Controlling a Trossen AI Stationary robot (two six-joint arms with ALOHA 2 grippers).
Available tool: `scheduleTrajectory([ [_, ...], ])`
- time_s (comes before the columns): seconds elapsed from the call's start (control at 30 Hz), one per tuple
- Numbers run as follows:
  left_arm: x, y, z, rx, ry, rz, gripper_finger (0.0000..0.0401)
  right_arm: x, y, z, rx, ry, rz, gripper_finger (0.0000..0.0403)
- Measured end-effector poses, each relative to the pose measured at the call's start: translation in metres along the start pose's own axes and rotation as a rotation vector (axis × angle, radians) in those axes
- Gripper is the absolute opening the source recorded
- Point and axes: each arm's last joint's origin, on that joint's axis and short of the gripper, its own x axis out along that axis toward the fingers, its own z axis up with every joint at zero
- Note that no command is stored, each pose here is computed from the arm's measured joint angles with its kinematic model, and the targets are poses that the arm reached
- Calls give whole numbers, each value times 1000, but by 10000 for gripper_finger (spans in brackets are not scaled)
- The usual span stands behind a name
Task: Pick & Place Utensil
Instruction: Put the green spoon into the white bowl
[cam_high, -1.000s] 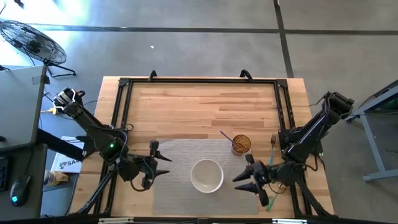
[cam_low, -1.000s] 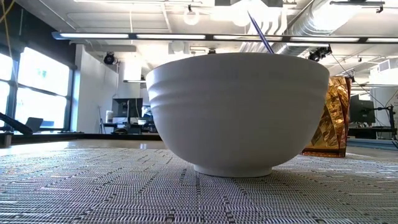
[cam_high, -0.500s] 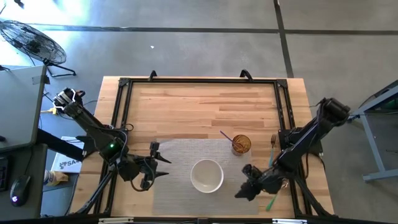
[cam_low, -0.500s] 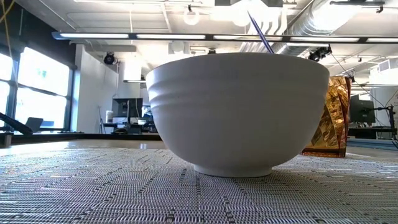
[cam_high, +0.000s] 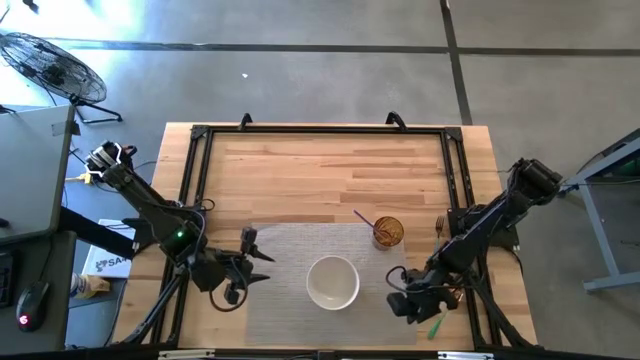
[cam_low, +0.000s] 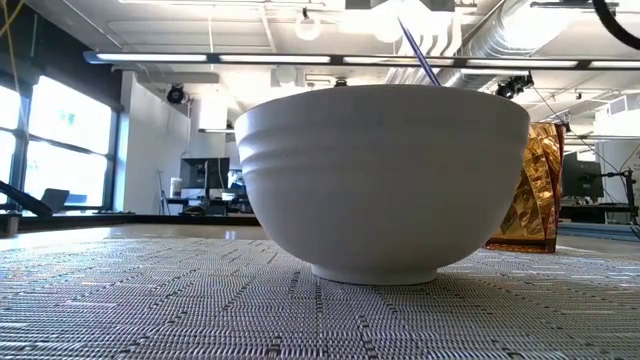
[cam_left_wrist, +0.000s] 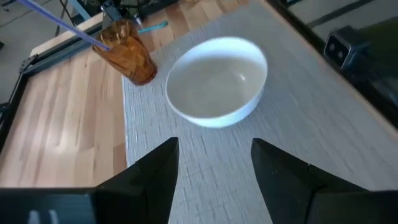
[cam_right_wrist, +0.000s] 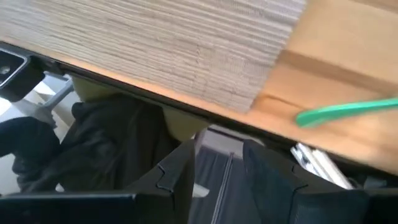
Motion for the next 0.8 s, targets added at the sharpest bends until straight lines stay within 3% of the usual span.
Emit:
scheduleTrajectory([
  [0.2, 0, 0, -3, 20, 29, 2, 197, -12, 19, -21, 35, 36, 6, 128],
  [0.37, 0, 1, -2, 22, 17, 27, 197, -30, 46, -52, 25, -96, -35, 112],
  [0.57, 0, 1, -2, 19, 16, 31, 197, -12, 61, -85, 36, -200, -233, 84],
  [0.8, 0, 1, -2, 12, 15, 26, 197, 11, 44, -99, 61, -226, -472, 86],
])
